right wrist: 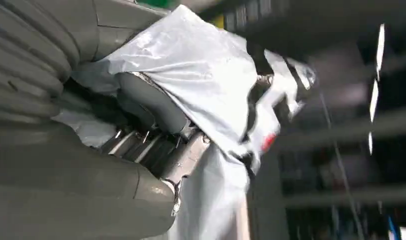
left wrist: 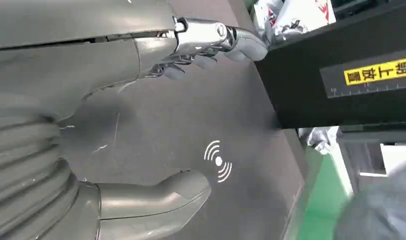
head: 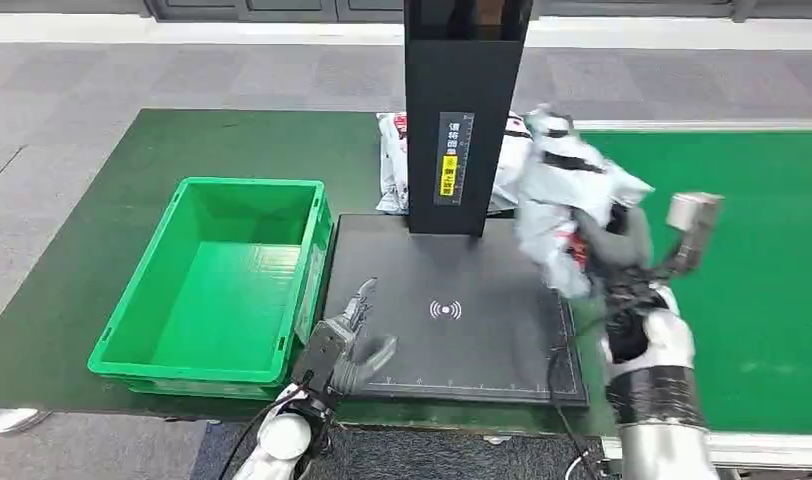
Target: Moved the parcel from conveyor to table for the left to box.
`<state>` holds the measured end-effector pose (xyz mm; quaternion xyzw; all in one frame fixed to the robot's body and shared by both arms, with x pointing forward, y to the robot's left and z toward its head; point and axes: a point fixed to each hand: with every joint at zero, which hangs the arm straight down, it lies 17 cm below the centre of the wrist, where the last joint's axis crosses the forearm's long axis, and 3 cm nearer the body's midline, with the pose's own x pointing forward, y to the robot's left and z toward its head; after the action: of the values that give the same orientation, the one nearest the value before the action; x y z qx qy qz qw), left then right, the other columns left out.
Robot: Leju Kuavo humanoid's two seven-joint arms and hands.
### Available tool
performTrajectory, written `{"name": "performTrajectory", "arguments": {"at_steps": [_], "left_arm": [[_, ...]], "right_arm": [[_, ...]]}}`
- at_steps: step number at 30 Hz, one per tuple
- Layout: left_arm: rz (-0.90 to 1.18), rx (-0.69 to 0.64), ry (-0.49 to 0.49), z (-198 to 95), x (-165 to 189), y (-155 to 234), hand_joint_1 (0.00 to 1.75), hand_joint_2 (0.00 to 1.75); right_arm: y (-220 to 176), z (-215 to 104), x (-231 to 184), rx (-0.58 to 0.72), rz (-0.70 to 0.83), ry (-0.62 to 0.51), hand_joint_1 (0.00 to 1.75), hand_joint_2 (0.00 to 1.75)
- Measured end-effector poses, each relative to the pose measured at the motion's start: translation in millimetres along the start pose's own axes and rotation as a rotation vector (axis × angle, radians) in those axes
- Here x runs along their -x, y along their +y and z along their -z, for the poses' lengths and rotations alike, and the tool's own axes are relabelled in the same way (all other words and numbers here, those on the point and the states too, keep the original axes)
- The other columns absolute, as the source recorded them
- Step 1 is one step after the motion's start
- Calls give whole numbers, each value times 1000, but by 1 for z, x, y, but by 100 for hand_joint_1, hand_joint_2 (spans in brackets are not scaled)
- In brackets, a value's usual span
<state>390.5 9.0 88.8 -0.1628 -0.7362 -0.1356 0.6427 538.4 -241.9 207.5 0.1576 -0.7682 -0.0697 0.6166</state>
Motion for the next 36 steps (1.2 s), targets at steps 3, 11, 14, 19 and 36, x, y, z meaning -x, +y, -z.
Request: {"name": "performTrajectory", "arguments": {"at_steps": [3,11,14,19,36], "left_arm": [[-2,1,4,0,1,-1,0,175],[-6,-11,4,1,0,0,0,175],[-8,-34,6,1,1,6,0,175],[-13,-50,14,-5,5,9,0,175],[-6,-54,26,-10,5,11,0,175]], "right_arm": [[15,3,-1,-33,-2,-2,175,175],[122,-4,53,-291,-74,157,175,175],[173,-27,83,-428,-98,224,0,175],[222,-54,106,-568,-134,275,0,175],[240,-90,135,-700,-236,340,0,175]]}}
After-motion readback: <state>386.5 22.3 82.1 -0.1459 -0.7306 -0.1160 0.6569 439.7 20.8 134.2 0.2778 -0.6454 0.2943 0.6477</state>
